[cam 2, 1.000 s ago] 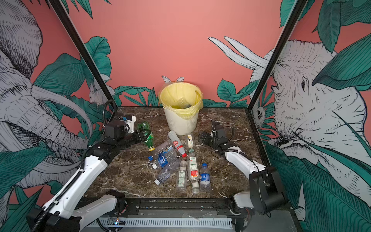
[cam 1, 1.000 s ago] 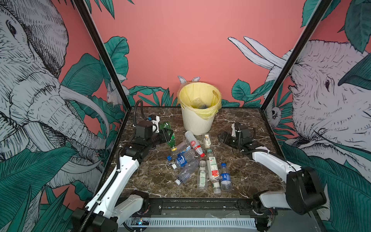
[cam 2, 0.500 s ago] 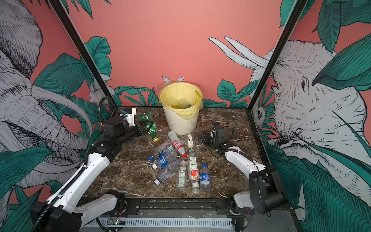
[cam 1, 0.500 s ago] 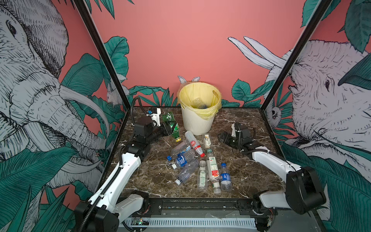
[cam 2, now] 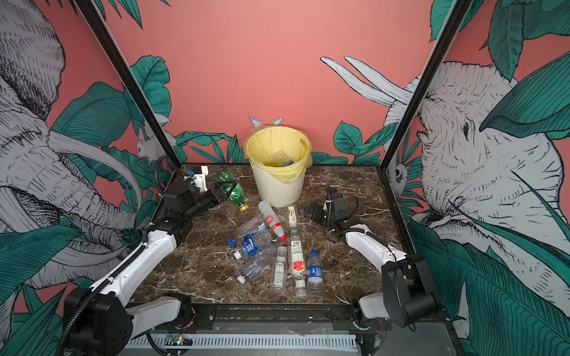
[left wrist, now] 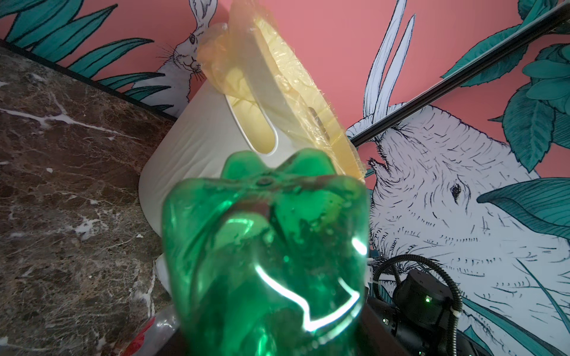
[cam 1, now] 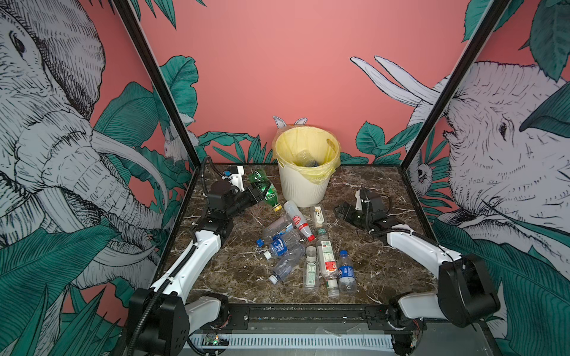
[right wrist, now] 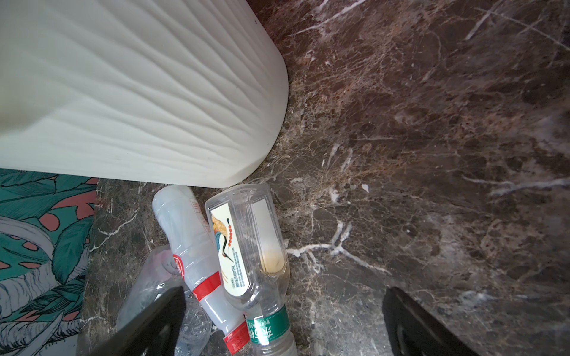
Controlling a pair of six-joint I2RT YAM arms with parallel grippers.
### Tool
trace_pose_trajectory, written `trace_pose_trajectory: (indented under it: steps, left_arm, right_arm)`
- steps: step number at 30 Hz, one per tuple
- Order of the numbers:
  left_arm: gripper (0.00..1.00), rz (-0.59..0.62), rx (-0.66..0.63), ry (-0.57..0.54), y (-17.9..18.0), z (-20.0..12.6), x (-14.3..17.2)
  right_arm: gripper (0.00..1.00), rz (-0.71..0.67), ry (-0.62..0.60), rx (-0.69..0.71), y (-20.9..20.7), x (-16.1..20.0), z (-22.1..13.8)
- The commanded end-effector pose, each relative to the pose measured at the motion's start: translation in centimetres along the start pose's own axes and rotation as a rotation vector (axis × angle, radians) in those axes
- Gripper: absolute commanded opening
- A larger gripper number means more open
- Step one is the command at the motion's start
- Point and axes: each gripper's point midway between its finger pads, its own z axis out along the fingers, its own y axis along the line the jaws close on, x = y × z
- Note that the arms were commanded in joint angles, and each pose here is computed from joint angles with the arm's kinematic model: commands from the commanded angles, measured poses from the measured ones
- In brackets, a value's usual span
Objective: Throw the plastic bottles in the bin
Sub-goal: Throw the plastic bottle into the trash bin.
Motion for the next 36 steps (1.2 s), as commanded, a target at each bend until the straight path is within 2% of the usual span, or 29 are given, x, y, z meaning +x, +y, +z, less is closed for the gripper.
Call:
trace_pose_trajectory:
  steps: [1, 5, 9, 11, 13, 15, 16, 17, 19, 23, 28, 33, 36]
  left_arm:
    - [0.54, 0.022, -0.038, 0.012, -2.0, -0.1, -2.4]
    - [0.55, 0.024, 0.027, -0.023, -5.6, 1.2, -6.1]
    - [0.59, 0.048, 0.082, -0.033, -9.8, 4.3, -9.6]
    - [0.62, 0.076, 0.1, -0.023, -11.8, 7.1, -10.6]
    - [0.66, 0.082, 0.091, 0.005, -12.3, 10.8, -11.0]
    - [0.82, 0.068, 0.124, 0.047, -12.7, 14.0, -11.3]
    - [0.99, 0.062, 0.129, 0.055, -12.8, 14.9, -11.6]
    - [0.99, 0.07, 0.131, 0.052, -13.1, 15.2, -12.2]
    - [0.99, 0.106, 0.146, 0.027, -14.3, 14.5, -13.3]
    - [0.99, 0.187, 0.15, -0.042, -16.7, 10.8, -15.4]
    - [1.0, 0.249, 0.161, -0.039, -18.2, 7.2, -15.2]
    - [0.99, 0.275, 0.153, -0.015, -17.8, 4.9, -13.9]
    - [1.0, 0.292, 0.096, -0.039, -16.3, 3.3, -13.9]
  right_arm:
    - [0.99, 0.002, -0.019, 0.002, 0.1, -0.6, -0.1]
    - [0.99, 0.003, -0.03, 0.014, -0.2, -0.7, -0.5]
    - [0.99, 0.004, -0.042, 0.012, 0.0, -1.0, -1.1]
    - [0.99, 0.006, -0.047, 0.015, -0.1, -1.0, -1.3]
    - [0.99, 0.013, -0.051, 0.018, -0.2, -0.9, -1.5]
    - [0.99, 0.018, -0.053, 0.016, -0.2, -0.9, -1.7]
    - [0.99, 0.02, -0.053, 0.011, 0.0, -0.9, -1.9]
    - [0.99, 0.02, -0.054, 0.011, 0.0, -0.9, -2.2]
    - [0.99, 0.015, -0.061, 0.018, 0.0, -1.0, -2.8]
    - [0.99, -0.015, -0.088, 0.072, -0.9, -1.1, -4.3]
    - [0.99, -0.037, -0.092, 0.12, -1.8, -1.0, -4.8]
    - [0.99, -0.021, -0.071, 0.151, -2.2, -0.8, -4.8]
    - [0.99, -0.017, -0.056, 0.161, -2.1, -0.9, -4.8]
